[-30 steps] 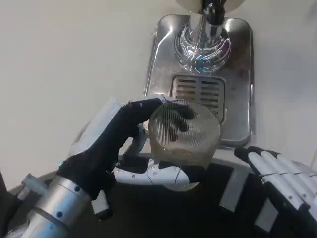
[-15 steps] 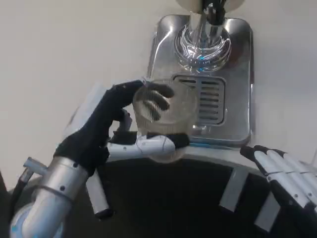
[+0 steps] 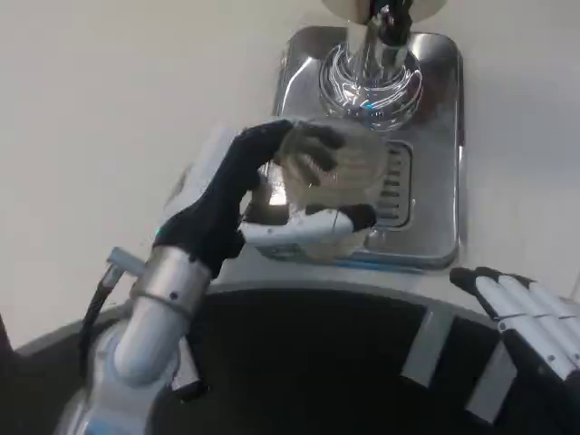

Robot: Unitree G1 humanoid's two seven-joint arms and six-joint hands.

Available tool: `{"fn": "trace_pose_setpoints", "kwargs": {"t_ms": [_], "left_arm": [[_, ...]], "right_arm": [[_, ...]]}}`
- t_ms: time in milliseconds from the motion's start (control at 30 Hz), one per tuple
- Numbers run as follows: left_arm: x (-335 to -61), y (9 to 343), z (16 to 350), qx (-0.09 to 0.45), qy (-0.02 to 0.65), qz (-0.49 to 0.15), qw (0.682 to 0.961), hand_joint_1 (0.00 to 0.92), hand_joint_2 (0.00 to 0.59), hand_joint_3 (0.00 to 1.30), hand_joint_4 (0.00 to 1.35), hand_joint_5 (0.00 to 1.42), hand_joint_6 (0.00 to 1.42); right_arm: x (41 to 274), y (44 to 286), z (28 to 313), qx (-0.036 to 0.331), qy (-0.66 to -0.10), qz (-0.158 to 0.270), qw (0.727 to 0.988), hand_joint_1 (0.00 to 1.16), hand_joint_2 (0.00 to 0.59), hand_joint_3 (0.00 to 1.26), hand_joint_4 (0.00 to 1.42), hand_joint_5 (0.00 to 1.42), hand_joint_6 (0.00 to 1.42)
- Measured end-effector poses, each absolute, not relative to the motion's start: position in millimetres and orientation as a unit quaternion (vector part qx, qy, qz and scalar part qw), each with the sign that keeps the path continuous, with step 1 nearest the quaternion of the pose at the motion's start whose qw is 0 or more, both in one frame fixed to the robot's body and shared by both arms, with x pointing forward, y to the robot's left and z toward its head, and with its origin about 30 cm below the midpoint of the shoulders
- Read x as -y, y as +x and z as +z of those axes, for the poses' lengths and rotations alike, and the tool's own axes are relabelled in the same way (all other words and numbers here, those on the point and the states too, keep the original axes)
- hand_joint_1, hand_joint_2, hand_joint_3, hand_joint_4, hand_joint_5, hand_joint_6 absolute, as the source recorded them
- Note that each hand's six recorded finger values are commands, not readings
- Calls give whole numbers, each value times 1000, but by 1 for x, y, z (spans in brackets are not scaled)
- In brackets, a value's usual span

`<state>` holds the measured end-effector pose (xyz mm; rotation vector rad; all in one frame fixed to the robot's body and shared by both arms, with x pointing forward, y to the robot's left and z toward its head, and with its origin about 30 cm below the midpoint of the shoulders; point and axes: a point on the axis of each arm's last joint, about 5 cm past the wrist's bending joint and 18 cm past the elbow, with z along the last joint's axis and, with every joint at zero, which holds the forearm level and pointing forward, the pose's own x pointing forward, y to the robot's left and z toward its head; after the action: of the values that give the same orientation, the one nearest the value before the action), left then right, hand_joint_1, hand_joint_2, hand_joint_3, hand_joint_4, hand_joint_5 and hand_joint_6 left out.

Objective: Grasp the cup under the faucet to collect the drink, then remove the cup.

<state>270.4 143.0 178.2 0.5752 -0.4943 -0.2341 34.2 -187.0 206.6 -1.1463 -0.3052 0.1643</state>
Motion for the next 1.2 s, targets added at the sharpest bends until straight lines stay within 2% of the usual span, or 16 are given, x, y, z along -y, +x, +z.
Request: {"fn": "trace_pose_setpoints", "kwargs": {"t_ms": [100,333,767,1200], "left_arm": [[-140,277,180,249,280,-112,920,696,115,1050,1219,1334,1424],[-134,289,170,230,283,-114,924,699,115,1057,1219,1334,1424],[-123,310,177,242,276,-102,924,707,112,1059,1219,1333,1424],[-111,326,173,236,257,-74,934,720,110,1056,1204,1320,1424]], "right_arm": [[187,34,206,142,-539,77,827,615,344,66,53,49,93],[187,34,206,141,-536,73,829,623,354,66,62,59,95],[188,35,206,137,-536,67,831,625,352,75,64,62,95],[188,38,206,135,-531,68,834,614,360,76,64,73,95]]}}
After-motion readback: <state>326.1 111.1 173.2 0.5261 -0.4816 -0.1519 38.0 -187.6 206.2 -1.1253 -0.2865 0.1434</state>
